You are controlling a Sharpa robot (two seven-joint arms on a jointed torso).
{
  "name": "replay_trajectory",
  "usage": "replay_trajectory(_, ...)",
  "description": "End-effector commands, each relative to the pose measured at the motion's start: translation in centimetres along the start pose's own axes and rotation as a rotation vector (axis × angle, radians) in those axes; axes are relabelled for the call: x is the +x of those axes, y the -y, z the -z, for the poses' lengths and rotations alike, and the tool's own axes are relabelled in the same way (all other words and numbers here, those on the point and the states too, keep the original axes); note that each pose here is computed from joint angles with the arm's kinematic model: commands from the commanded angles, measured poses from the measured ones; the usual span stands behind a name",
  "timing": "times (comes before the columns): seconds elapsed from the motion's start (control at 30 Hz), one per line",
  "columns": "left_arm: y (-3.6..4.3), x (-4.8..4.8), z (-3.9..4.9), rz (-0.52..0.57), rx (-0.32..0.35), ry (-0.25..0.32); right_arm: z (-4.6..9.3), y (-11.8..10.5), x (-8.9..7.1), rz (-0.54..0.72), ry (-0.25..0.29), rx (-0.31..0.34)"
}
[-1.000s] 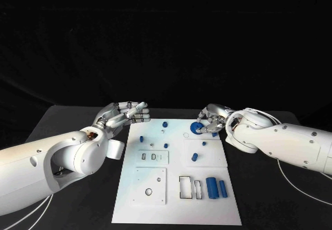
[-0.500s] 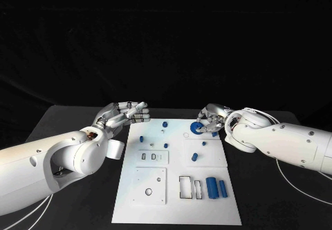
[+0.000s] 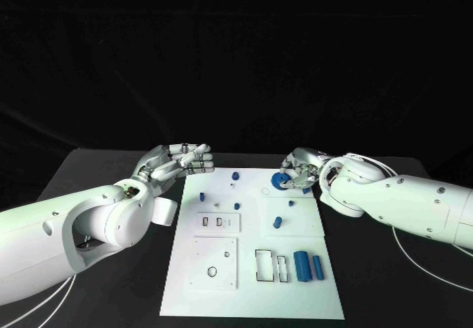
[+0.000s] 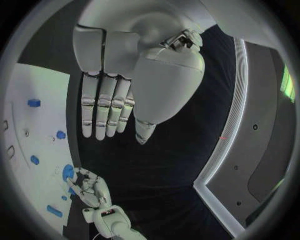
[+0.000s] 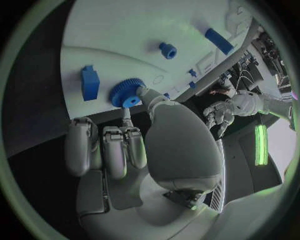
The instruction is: Assemble the parts on the task board
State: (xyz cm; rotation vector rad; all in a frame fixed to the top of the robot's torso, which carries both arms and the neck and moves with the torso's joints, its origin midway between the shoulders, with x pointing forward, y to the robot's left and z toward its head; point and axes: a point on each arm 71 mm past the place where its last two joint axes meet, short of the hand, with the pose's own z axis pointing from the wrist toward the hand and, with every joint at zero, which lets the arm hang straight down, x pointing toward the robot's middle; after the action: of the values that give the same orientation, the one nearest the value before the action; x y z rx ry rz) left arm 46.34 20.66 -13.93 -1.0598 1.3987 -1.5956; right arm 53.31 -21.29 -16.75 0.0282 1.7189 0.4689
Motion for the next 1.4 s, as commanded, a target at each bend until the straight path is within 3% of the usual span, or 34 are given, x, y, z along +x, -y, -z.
replay_trajectory(0.03,0.10,0.23,-0.02,0.010,0.003,-0.020,0.1,0.0,0.8,0.039,-0.034,-0.005)
replay_trajectory(0.2,0.10,0.24,-0.02,0.010,0.002,-0.021,0.2,-0.4,0.6,0.041,0.002,-0.025)
replay_trajectory(0.43,0.08,0.18,-0.03,0.010,0.001,-0.021,0.5,-1.5,-0.2,0.062,0.145,-0.086)
replay_trajectory(0.7,0.05,-0.03,-0.07,0.008,0.000,-0.016,1.5,-5.3,-0.7,0.117,0.257,-0.205)
replay_trajectory(0.93,0.04,-0.01,-0.09,0.009,0.000,-0.017,1.5,-9.0,0.2,0.186,0.270,-0.293)
replay_trajectory(1.4,0.04,0.05,-0.13,0.009,0.001,-0.019,0.2,-12.6,2.6,0.211,0.230,-0.347)
